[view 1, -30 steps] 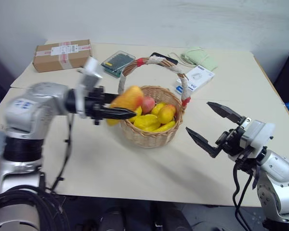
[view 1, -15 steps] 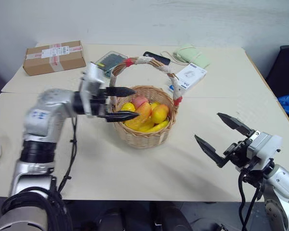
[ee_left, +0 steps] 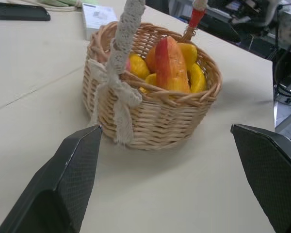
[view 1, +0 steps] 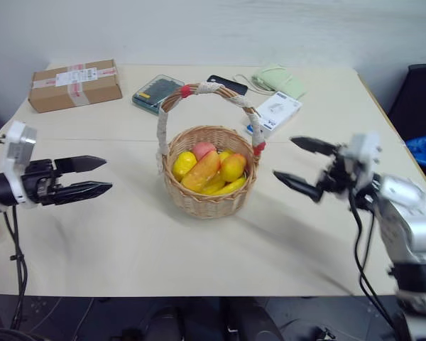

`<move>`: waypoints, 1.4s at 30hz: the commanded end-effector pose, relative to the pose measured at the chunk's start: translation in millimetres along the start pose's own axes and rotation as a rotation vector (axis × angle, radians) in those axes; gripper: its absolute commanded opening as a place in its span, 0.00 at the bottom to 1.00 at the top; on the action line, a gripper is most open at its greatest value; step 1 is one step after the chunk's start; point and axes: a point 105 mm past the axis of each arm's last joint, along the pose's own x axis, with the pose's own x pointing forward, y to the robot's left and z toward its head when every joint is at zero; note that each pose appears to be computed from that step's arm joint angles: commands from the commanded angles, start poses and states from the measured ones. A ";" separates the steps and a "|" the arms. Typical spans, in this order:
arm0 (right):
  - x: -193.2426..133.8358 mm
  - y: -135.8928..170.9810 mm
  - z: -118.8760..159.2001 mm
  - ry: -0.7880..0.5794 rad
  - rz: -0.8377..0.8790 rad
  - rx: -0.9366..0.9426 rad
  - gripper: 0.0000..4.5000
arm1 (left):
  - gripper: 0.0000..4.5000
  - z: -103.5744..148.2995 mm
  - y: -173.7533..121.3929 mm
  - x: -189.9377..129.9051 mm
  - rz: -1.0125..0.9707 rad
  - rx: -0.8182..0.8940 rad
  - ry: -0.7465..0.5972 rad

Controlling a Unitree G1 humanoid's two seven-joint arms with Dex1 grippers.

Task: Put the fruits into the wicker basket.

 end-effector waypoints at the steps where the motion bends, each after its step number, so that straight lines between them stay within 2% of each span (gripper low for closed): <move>1: 15.9 -6.0 -5.2 0.007 0.066 -0.008 1.00 | 0.99 22.6 -17.7 12.7 -0.069 0.162 -0.081; 3: 28.2 -2.2 -3.7 -0.016 0.133 0.004 1.00 | 0.99 25.9 -24.6 25.1 -0.094 0.212 -0.110; 6: 39.9 6.4 2.5 -0.058 0.204 0.045 0.86 | 1.00 29.4 -35.6 37.5 -0.132 0.234 -0.146; 10: 44.0 17.8 -2.8 -0.025 0.282 0.070 0.55 | 1.00 33.7 -44.9 43.9 -0.191 0.210 -0.187; 13: 43.2 17.7 -1.8 -0.030 0.279 0.057 0.31 | 1.00 27.8 -52.7 46.2 -0.250 0.143 -0.140; 17: 35.9 20.9 3.8 -0.048 0.250 0.034 0.03 | 1.00 23.1 -52.2 54.6 -0.247 0.142 -0.148; 20: 28.5 24.6 6.0 -0.043 0.221 0.023 0.04 | 1.00 19.0 -54.4 59.4 -0.262 0.134 -0.142; 23: 5.1 22.5 24.8 -0.075 0.081 -0.041 0.04 | 1.00 17.5 -57.6 72.9 -0.318 0.113 -0.154; 28: -44.0 11.7 56.8 -0.136 -0.267 -0.145 0.04 | 1.00 21.5 -50.3 95.3 -0.332 0.148 -0.204; 30: -77.3 3.1 61.4 -0.121 -0.448 -0.179 0.04 | 1.00 25.8 -51.4 103.9 -0.368 0.148 -0.215; 32: -113.4 -4.6 57.7 -0.038 -0.615 -0.208 0.04 | 1.00 27.2 -51.4 110.8 -0.407 0.152 -0.206; 36: -159.3 -17.9 49.1 0.065 -0.840 -0.226 0.04 | 1.00 29.0 -47.2 121.2 -0.435 0.164 -0.200; 39: -181.0 -24.6 36.5 0.128 -0.930 -0.236 0.04 | 1.00 27.4 -46.8 127.4 -0.452 0.169 -0.194; 42: -189.5 -26.7 18.3 0.222 -0.919 -0.253 0.04 | 1.00 22.9 -47.8 133.7 -0.474 0.179 -0.181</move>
